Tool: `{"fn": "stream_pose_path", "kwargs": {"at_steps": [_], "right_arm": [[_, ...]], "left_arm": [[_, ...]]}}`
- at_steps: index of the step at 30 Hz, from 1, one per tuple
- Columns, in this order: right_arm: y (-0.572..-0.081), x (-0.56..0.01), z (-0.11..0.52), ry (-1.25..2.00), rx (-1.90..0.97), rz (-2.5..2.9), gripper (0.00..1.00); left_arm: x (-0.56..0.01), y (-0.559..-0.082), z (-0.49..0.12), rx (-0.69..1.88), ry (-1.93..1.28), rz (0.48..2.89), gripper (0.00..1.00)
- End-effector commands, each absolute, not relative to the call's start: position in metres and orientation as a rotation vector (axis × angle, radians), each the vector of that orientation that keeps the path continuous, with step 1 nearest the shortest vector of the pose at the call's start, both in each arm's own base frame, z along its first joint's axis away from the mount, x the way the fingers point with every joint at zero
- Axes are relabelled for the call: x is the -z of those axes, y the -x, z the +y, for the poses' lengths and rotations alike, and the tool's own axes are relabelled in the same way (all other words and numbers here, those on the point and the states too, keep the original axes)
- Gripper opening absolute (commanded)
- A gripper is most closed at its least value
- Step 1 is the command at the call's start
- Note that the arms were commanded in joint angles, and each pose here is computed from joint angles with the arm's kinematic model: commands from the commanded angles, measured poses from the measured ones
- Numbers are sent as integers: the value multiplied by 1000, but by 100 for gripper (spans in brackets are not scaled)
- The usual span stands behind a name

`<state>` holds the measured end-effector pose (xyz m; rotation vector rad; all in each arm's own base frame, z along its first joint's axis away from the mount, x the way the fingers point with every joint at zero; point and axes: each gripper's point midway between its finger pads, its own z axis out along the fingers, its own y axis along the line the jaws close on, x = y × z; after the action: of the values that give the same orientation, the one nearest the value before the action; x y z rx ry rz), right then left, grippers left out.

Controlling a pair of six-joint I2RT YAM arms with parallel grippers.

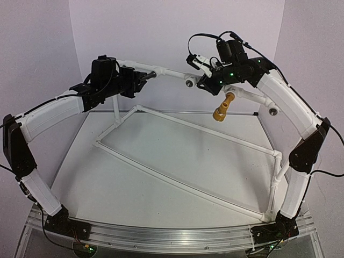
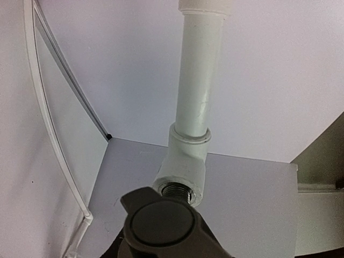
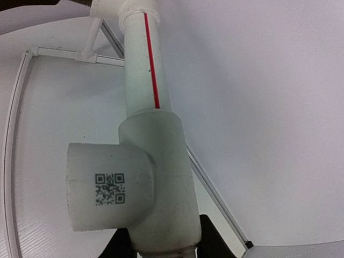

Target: Install the water faucets

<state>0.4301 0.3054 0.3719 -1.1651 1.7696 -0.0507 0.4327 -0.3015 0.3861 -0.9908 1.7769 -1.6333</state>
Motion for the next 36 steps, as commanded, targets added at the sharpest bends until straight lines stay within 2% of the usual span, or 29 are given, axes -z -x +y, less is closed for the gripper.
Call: {"fn": "stream_pose_path", "kwargs": {"at_steps": [1, 15, 23, 28, 36], "right_arm": [[-448, -329, 334, 986, -136, 1929, 0], [-444, -328, 337, 998, -162, 1928, 0], [-442, -325, 339, 1008, -179, 1933, 0], [-439, -323, 338, 1017, -181, 1935, 0], [-434, -324, 344, 1025, -221, 1934, 0]], "left_arm": [[-392, -459, -290, 1630, 1230, 1593, 0], [-352, -470, -314, 1673, 1311, 1645, 0], [-368, -475, -329, 1756, 1172, 1625, 0], [-368, -480, -323, 1667, 980, 1611, 0], [-357, -479, -315, 1593, 929, 1611, 0]]}}
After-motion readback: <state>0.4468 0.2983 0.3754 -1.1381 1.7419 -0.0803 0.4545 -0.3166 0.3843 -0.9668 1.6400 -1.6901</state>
